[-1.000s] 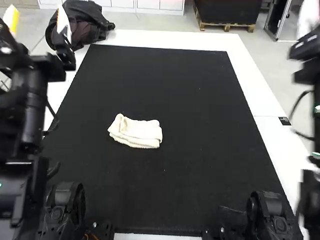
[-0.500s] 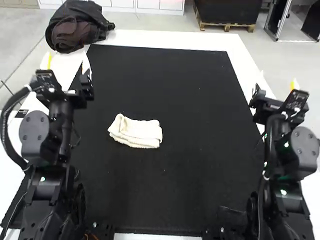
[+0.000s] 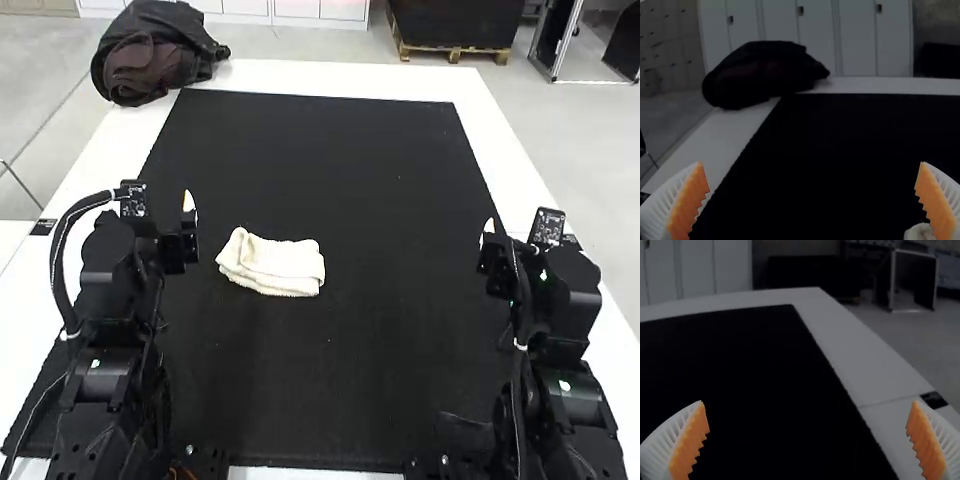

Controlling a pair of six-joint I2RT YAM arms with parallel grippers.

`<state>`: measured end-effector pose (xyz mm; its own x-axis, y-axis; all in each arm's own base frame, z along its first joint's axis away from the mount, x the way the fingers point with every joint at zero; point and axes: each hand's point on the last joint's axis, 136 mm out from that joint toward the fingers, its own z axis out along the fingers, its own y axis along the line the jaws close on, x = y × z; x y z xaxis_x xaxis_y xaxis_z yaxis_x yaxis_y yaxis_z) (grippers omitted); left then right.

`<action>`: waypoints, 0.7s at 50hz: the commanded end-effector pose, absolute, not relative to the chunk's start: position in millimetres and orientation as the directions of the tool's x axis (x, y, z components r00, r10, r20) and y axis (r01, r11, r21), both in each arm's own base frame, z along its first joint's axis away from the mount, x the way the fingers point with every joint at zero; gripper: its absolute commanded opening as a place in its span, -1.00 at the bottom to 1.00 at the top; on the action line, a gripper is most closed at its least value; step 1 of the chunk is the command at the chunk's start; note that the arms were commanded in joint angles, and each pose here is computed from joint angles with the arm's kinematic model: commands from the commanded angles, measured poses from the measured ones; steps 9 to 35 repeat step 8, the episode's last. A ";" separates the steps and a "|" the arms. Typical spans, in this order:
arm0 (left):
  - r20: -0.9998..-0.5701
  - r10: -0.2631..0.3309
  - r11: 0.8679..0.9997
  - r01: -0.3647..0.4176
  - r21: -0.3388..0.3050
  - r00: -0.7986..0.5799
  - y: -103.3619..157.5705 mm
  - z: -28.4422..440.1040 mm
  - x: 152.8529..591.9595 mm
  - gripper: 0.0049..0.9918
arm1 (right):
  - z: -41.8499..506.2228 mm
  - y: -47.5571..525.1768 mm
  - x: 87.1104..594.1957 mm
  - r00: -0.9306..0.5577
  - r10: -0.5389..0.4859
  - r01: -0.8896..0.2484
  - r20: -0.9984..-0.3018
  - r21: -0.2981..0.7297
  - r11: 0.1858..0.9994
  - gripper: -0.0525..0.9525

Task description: Fold the towel.

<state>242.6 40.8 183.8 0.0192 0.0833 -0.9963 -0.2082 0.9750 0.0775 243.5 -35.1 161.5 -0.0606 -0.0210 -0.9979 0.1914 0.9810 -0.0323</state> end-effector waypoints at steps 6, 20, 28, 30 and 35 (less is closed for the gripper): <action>-0.994 0.108 0.970 -0.222 0.101 0.017 42.8 183.9 242.0 0.95 | 161.3 -31.3 244.2 -0.053 -0.017 0.170 -0.998 -0.026 0.985 0.92; -0.994 0.108 0.970 -0.222 0.101 0.017 42.8 183.9 242.0 0.95 | 161.3 -31.0 244.3 -0.053 -0.017 0.168 -0.998 -0.026 0.985 0.92; -0.994 0.108 0.970 -0.222 0.101 0.017 42.8 183.9 242.0 0.95 | 161.3 -31.0 244.3 -0.053 -0.017 0.168 -0.998 -0.026 0.985 0.92; -0.994 0.108 0.970 -0.222 0.101 0.017 42.8 183.9 242.0 0.95 | 161.3 -31.0 244.3 -0.053 -0.017 0.168 -0.998 -0.026 0.985 0.92; -0.994 0.108 0.970 -0.222 0.101 0.017 42.8 183.9 242.0 0.95 | 161.3 -31.0 244.3 -0.053 -0.017 0.168 -0.998 -0.026 0.985 0.92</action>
